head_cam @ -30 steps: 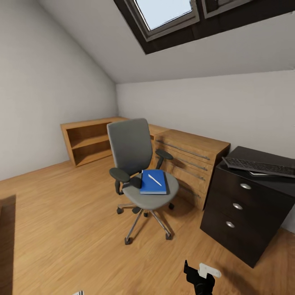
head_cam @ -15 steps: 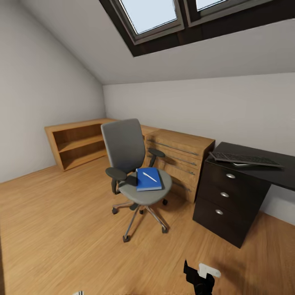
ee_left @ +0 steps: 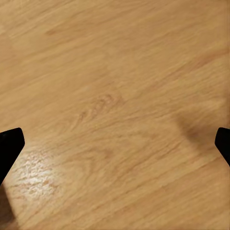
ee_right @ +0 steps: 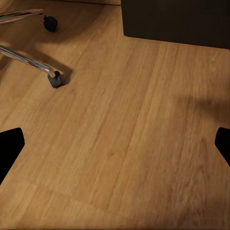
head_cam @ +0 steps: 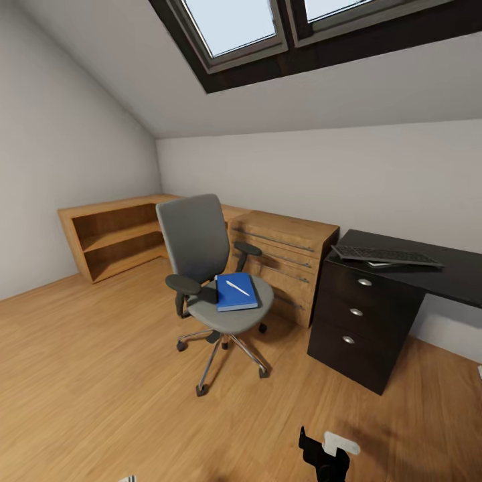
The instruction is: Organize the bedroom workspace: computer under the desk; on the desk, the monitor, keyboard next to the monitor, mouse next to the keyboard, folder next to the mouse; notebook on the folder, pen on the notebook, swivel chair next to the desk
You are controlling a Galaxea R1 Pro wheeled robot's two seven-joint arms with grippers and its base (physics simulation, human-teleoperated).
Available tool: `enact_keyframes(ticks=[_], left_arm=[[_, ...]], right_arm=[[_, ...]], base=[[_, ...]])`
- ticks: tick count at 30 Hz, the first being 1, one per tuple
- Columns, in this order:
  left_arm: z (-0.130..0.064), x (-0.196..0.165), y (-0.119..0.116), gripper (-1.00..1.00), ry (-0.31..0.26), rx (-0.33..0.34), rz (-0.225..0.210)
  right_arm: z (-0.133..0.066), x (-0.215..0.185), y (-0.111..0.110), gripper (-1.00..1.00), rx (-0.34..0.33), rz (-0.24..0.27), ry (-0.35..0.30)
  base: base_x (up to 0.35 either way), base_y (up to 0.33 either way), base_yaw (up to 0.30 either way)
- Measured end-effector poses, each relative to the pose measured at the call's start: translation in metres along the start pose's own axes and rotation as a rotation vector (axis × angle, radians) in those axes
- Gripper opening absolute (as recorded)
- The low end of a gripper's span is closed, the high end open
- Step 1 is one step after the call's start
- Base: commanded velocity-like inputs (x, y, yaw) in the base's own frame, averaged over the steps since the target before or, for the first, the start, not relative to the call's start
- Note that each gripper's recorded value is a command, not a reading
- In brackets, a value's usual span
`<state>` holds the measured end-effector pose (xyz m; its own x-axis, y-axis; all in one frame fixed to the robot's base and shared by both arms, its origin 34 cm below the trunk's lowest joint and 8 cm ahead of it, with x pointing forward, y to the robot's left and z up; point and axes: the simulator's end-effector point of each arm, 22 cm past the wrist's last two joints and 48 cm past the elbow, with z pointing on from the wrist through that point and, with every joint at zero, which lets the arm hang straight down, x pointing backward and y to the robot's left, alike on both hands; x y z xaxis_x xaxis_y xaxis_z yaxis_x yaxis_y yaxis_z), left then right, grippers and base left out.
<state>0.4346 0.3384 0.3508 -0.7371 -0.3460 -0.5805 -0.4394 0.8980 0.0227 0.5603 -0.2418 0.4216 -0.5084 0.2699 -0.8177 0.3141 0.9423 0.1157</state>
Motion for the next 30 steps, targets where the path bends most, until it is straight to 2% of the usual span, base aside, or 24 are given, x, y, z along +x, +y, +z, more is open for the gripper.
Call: enact_keyframes(ticks=[11, 30], left_arm=[[-0.0001, 0.0002, -0.0006, 1.0, 0.0, 0.001, 0.0], [-0.0016, -0.0042, -0.0025, 1.0, -0.01, 0.005, -0.004]], right_arm=[[-0.0003, 0.0002, -0.0006, 1.0, 0.001, -0.001, -0.001], [-0.0015, -0.0049, 0.0025, 1.0, -0.005, 0.002, -0.01]], base=[[0.0, 0.0, -0.015], [0.0, 0.0, -0.236]])
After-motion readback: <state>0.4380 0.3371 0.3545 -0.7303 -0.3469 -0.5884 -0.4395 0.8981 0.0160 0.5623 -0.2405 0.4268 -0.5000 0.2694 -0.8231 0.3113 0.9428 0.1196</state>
